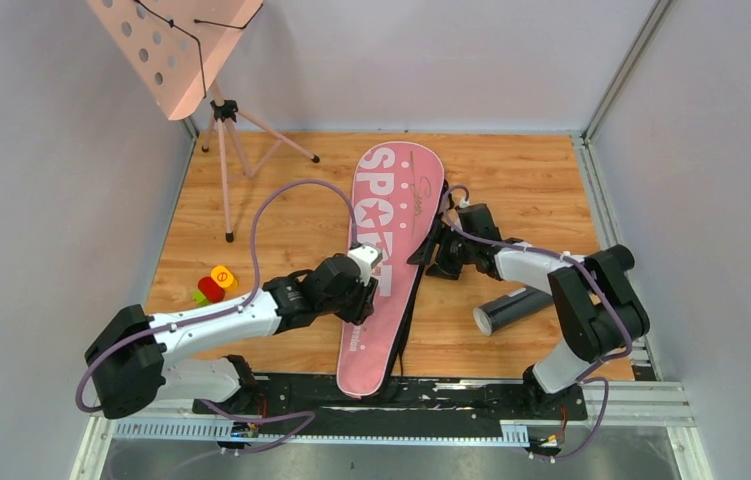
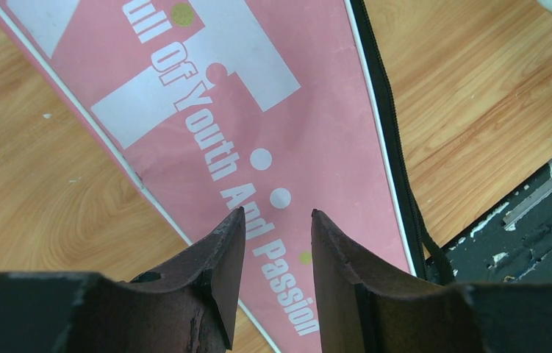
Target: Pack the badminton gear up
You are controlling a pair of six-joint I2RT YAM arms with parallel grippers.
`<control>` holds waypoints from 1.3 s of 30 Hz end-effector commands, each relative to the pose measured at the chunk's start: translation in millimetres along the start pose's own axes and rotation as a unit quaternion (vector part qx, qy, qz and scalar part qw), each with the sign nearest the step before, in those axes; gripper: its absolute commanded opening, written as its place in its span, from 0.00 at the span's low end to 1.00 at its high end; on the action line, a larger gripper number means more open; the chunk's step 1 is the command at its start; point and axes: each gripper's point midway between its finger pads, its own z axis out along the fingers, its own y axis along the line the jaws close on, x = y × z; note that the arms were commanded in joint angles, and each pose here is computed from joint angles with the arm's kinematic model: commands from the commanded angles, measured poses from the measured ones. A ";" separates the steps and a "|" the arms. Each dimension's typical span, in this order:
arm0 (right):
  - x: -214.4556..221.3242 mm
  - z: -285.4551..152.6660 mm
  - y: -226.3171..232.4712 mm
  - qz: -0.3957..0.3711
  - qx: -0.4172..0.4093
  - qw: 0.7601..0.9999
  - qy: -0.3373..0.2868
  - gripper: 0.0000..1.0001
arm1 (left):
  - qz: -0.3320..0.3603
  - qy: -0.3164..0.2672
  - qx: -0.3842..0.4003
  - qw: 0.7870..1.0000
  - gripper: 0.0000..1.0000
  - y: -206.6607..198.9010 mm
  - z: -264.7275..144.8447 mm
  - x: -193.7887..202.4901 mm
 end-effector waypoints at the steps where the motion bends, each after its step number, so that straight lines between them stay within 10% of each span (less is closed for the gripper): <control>1: -5.9 9.9 5.9 0.013 -0.022 1.000 -0.009 0.61 | 0.017 -0.057 -0.004 0.998 0.46 -1.6 -19.0 -32.5; 14: -3.1 30.4 10.6 0.027 -0.032 0.999 0.001 0.41 | 0.044 -0.076 0.002 0.996 0.50 -2.8 -36.8 -43.2; 24: -4.1 -3.8 71.4 0.058 -0.136 0.989 -0.006 0.01 | 0.071 -0.083 -0.002 0.994 0.63 -28.9 -28.0 -37.1; 39: -3.4 -45.3 134.8 0.125 -0.217 0.968 -0.025 0.00 | 0.160 -0.109 -0.077 0.978 0.78 -41.3 -21.1 -54.9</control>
